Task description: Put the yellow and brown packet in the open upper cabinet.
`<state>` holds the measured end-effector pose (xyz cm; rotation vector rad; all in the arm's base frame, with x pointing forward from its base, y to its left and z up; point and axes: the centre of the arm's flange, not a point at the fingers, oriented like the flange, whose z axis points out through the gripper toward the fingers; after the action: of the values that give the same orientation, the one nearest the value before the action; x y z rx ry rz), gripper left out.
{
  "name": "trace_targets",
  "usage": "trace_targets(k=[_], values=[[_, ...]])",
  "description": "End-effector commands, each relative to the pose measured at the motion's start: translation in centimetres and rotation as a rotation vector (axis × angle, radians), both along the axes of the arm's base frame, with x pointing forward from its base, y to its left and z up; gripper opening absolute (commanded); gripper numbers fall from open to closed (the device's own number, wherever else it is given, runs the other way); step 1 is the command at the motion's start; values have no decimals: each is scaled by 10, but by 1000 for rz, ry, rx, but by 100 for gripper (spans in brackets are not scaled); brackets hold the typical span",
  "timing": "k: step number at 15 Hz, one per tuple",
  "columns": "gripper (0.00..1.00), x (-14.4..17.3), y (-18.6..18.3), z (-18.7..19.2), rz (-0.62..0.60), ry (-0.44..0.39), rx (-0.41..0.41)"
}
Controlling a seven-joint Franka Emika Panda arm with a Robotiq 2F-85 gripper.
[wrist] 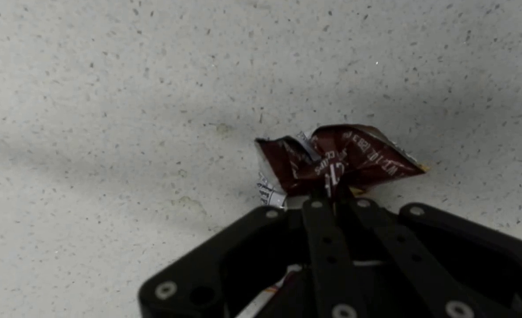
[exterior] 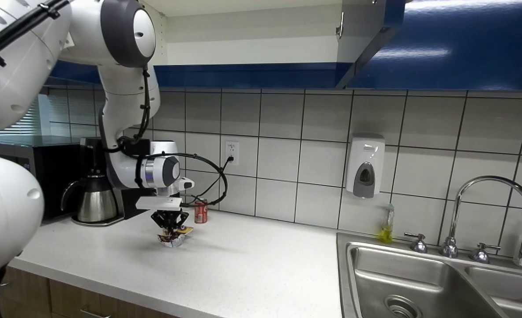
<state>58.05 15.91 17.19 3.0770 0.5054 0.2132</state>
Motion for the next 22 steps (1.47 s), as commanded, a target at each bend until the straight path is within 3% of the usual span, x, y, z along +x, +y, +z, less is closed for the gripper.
trace_targets(k=[1,9,22], values=[[0,5,-5,0,1,28,-3],[0,6,-8,10,-10,26,-10],[0,6,-16,85,-38,-31,-32]])
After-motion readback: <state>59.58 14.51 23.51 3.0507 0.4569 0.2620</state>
